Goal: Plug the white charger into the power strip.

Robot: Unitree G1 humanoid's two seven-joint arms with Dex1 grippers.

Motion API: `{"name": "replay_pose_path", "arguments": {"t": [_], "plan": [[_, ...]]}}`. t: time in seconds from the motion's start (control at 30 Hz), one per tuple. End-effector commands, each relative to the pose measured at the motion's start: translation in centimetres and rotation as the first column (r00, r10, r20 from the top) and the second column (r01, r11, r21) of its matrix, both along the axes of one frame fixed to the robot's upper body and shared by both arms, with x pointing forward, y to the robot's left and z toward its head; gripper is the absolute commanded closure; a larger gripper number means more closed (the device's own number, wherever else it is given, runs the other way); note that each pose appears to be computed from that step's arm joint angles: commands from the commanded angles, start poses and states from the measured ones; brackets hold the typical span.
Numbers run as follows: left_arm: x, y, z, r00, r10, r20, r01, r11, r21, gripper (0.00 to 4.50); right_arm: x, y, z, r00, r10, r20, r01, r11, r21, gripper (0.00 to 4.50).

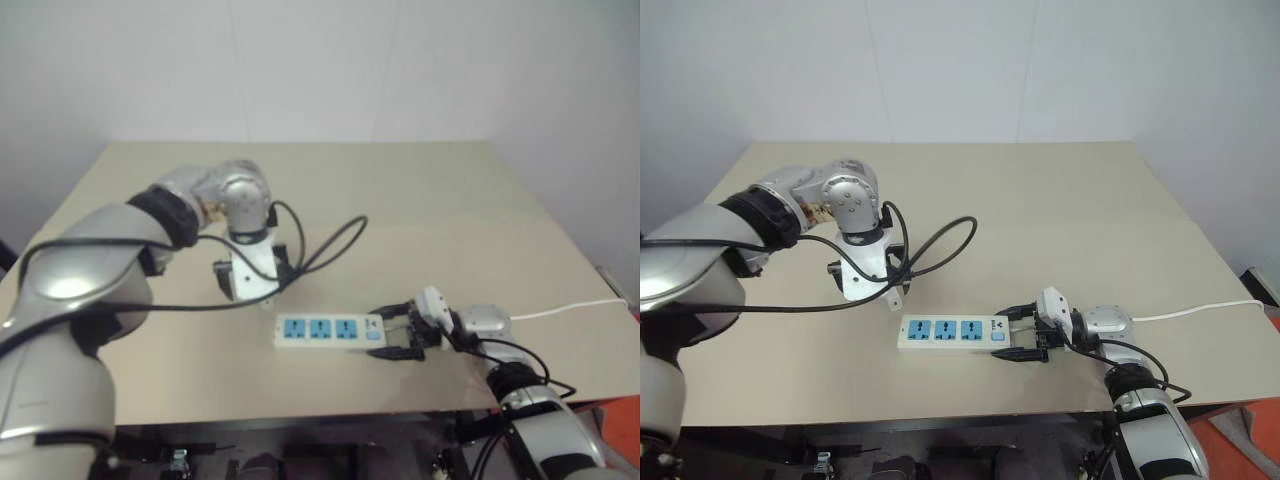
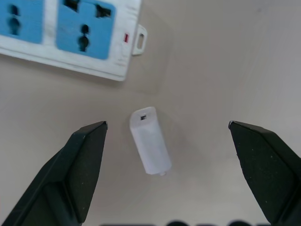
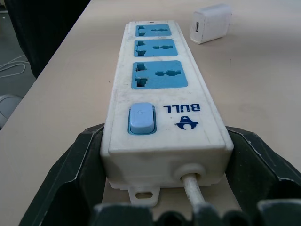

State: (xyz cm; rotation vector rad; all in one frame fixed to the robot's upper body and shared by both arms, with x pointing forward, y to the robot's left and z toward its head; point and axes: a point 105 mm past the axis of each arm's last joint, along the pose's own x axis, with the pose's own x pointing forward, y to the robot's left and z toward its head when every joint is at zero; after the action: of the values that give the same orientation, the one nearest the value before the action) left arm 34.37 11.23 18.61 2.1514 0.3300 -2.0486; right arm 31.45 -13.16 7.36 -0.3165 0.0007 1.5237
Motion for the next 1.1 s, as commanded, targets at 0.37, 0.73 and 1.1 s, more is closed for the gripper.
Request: {"name": "replay_pose_path", "arguments": {"t": [0.37,0.73,1.1], "plan": [[1.1,-0.4,-2.3,0.999,0.046,0.027,-0.047,0.997,0.053,0.00,-1.5,-0.4,-2.8,0.996,0.023,-0.089,-0.032,0.995,-0.090,1.09],[1.8,-0.7,-4.4,0.993,0.114,0.043,-0.116,0.992,0.052,0.00,-1.3,-0.3,-3.0,0.997,0.004,-0.081,-0.012,0.995,-0.103,1.09],[2.3,-0.9,-5.6,0.988,0.136,0.074,-0.140,0.989,0.055,0.00,-1.1,-0.3,-3.3,0.997,-0.013,-0.076,0.004,0.993,-0.118,1.09]]}}
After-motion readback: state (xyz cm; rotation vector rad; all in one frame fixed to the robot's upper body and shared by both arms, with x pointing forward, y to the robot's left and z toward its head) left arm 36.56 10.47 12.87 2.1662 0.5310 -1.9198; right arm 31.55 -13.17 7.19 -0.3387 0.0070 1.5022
